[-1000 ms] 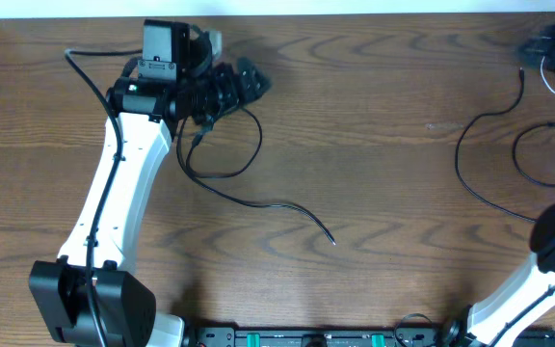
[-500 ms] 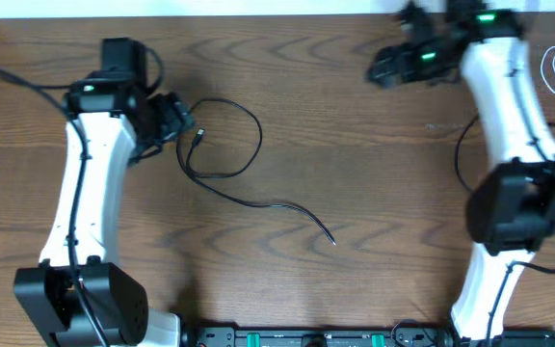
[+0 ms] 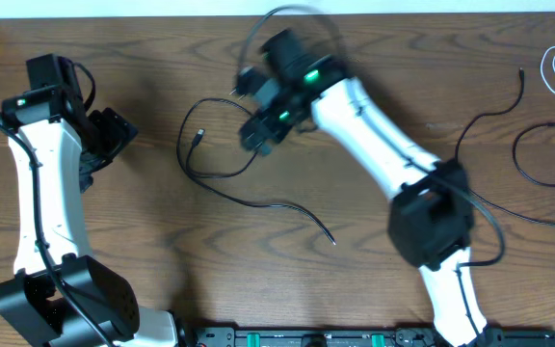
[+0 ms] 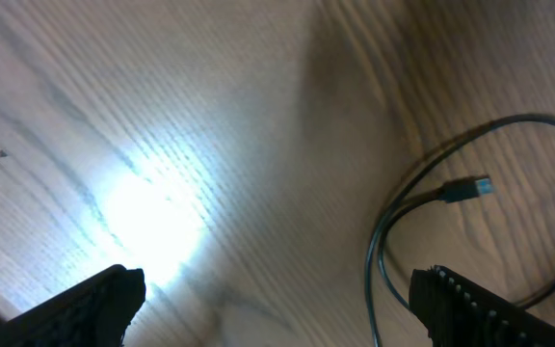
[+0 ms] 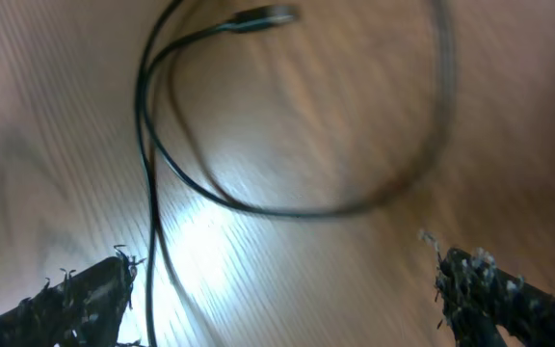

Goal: Untangle cables

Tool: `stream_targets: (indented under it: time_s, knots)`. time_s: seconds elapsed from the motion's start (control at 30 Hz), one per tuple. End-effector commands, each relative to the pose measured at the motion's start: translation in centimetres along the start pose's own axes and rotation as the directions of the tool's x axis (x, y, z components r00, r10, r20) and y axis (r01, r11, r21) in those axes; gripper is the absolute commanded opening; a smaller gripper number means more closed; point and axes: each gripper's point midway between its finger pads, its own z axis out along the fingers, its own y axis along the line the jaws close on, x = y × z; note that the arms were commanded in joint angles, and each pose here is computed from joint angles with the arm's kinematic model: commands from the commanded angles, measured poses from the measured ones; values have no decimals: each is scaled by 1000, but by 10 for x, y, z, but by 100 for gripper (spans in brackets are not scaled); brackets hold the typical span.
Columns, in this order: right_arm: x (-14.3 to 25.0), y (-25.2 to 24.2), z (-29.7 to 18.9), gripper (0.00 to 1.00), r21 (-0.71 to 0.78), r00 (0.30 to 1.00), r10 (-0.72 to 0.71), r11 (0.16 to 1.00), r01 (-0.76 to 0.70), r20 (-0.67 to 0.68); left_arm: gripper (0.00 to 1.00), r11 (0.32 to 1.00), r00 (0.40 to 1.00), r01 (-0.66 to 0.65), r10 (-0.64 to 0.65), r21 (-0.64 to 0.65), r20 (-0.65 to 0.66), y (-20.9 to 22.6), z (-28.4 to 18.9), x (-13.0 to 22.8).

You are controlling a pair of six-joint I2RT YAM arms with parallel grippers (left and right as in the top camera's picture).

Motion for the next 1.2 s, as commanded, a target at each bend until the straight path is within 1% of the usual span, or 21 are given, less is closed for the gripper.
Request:
stream_targets:
  time_s: [0.0,0.17,0.33,0.77,0.8,0.83,0.93,1.07,1.13,1.17]
  knots:
    - [3,19,36,99,76,994,-92,992,97,-63,94,1000,1000,18,-18,-4,23,5,-7,-5]
    - [17,62,78,97,41,973,-184,981,191,-137,94,999,999,37,-37,-7,24,10,-6,-8]
    - [27,87,101,96,5,959,-230,972,234,-167,94,998,998,64,-64,-14,26,19,-6,-13]
    - [33,86,136,91,6,963,-218,975,222,-159,94,997,997,75,-75,-18,25,23,-6,-14]
    - [34,85,137,88,5,962,-217,975,221,-162,94,997,997,75,-75,-18,25,23,-6,-14]
    - [35,86,138,79,6,964,-208,977,212,-166,94,997,997,75,-75,-18,25,23,-6,-14]
    - [35,85,138,64,13,972,-167,985,172,-165,94,997,997,76,-75,-18,25,23,-6,-14]
    - [36,85,137,28,21,978,-120,992,126,-168,94,997,997,76,-75,-18,25,23,-6,-14]
    - [37,83,137,2,30,978,-111,993,118,-174,94,997,997,76,-75,-18,24,23,-6,-14]
    - [37,81,137,1,48,980,-94,993,104,-175,94,997,997,76,-75,-18,24,23,-6,-14]
